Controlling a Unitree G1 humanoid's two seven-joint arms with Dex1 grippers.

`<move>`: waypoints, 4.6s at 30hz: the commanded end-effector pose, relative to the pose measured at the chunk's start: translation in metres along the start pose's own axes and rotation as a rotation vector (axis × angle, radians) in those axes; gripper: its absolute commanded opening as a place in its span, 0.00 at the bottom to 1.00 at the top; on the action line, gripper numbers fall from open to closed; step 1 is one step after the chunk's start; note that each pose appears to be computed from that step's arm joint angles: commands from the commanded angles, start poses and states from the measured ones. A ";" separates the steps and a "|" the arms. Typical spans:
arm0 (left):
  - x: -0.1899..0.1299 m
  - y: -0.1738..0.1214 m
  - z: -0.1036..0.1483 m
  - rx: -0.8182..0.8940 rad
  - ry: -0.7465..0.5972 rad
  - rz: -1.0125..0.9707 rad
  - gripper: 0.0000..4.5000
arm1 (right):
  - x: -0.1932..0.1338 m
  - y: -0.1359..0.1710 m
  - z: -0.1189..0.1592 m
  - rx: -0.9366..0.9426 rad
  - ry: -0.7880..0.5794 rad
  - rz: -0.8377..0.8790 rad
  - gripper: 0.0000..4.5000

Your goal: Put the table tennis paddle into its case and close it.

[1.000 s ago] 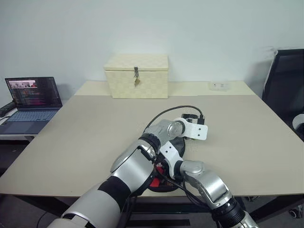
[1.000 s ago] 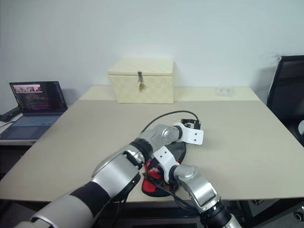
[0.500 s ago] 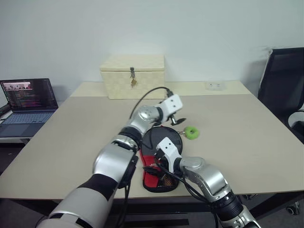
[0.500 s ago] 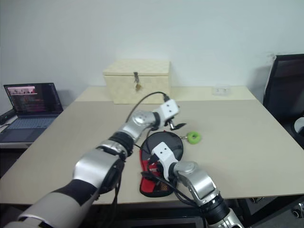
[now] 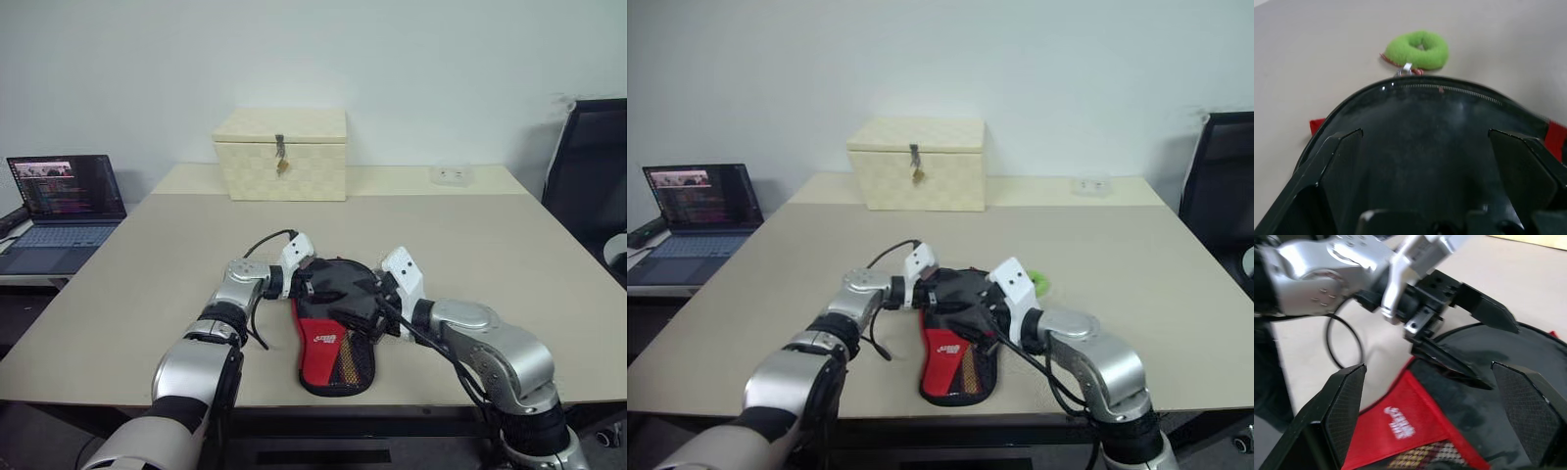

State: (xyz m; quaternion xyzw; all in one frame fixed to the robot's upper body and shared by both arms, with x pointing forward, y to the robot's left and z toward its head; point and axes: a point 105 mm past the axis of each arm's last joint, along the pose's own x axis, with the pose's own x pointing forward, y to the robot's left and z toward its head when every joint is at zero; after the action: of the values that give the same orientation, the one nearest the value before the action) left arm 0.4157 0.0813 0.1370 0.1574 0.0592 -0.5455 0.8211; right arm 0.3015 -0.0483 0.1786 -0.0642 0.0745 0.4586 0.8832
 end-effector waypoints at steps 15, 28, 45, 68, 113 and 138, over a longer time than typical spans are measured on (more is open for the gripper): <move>0.012 -0.007 -0.001 0.000 0.000 -0.009 0.99 | 0.017 -0.138 -0.036 -0.495 0.291 -0.235 1.00; 0.013 -0.011 -0.006 0.010 0.025 -0.023 1.00 | 0.028 -0.142 -0.080 -0.359 0.488 -0.084 0.59; 0.034 -0.028 -0.010 0.016 0.057 -0.083 1.00 | -0.034 -0.107 -0.076 -0.451 0.573 0.174 0.01; 0.030 -0.025 -0.015 0.007 0.076 -0.064 1.00 | 0.008 -0.165 -0.037 -0.620 0.462 -0.174 0.76; 0.038 -0.048 -0.039 -0.004 0.148 -0.160 1.00 | -0.024 -0.101 -0.070 -0.504 0.622 0.288 0.01; 0.046 -0.067 -0.062 0.029 0.237 -0.208 1.00 | -0.084 0.017 -0.072 -0.338 0.619 0.534 0.01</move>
State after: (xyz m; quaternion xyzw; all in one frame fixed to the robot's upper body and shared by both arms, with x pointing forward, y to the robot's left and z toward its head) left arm 0.3917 0.0311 0.0921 0.2068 0.0923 -0.5986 0.7684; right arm 0.2501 -0.1255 0.1173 -0.3279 0.2817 0.6078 0.6661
